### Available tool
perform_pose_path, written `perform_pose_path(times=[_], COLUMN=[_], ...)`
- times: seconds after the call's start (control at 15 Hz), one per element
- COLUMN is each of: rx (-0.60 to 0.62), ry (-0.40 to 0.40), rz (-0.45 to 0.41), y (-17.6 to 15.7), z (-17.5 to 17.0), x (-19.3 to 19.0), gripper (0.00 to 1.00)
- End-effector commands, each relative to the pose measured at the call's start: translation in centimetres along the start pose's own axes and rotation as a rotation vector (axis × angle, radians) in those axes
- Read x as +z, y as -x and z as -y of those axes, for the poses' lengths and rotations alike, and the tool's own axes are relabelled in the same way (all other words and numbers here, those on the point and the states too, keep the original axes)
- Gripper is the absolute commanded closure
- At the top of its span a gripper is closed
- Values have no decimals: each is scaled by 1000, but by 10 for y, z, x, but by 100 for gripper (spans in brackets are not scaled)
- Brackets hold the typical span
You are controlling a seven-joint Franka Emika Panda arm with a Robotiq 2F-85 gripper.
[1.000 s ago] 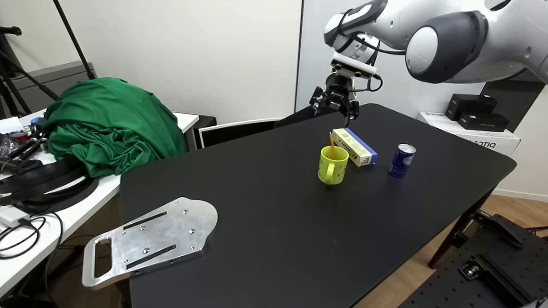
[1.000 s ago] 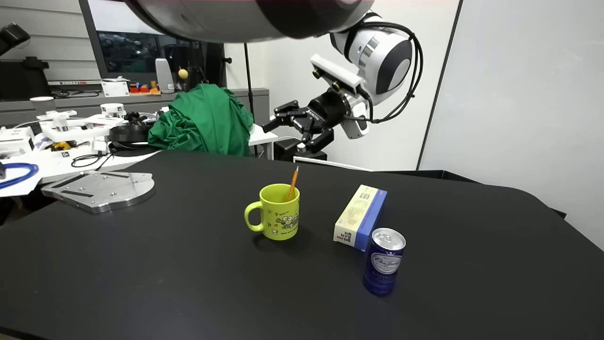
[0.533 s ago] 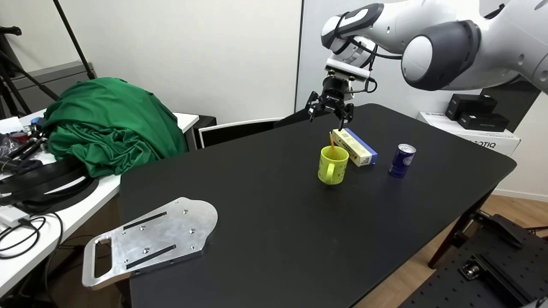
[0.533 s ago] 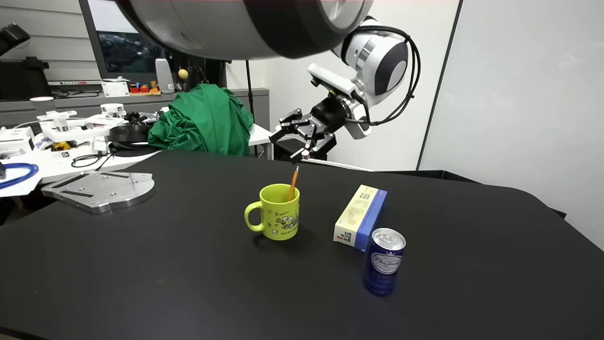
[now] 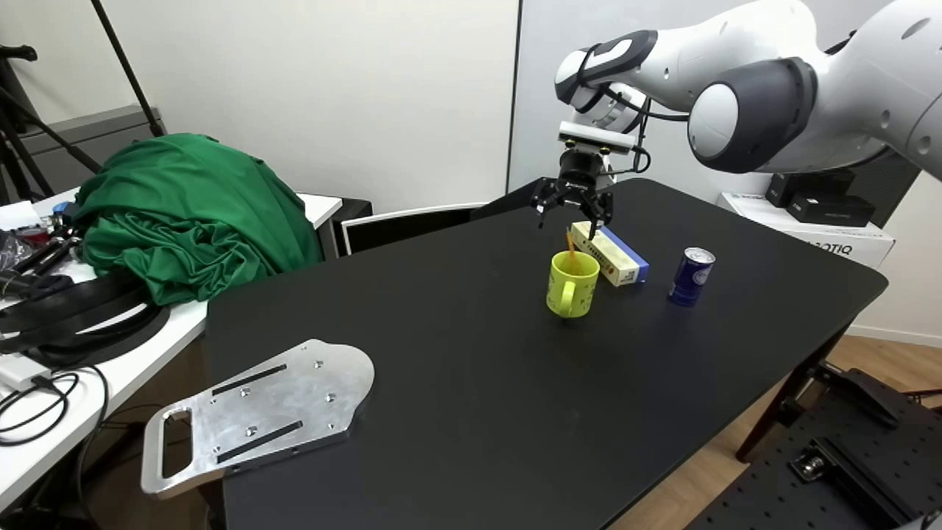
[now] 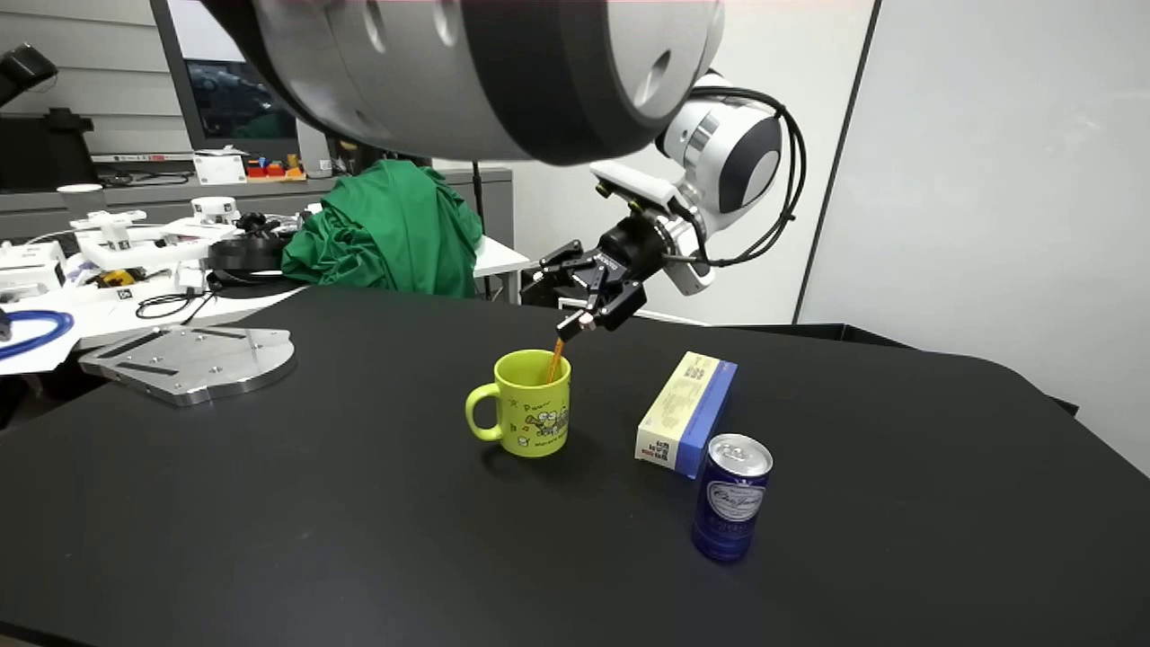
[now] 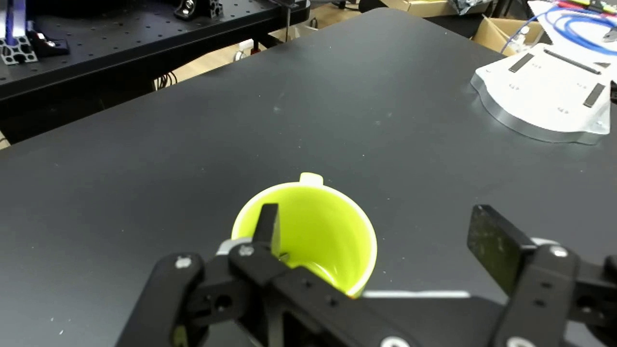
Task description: Take out the object from the mug and put it on the table
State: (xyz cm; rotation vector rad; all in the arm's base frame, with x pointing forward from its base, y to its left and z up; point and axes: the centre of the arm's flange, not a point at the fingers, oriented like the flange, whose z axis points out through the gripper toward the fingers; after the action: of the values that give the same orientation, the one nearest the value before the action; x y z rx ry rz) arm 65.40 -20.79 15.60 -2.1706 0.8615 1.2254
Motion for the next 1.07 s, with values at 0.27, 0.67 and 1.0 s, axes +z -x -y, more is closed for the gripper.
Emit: perform_pose_path(times=[0.27,0.67,1.0], rx=[103,181,239], ry=[-15,-32,-34], rz=[5,11,11], y=[-39,-47,-52], z=[10,-1,-4], x=[-46,-49,-46], gripper=[0,0,0])
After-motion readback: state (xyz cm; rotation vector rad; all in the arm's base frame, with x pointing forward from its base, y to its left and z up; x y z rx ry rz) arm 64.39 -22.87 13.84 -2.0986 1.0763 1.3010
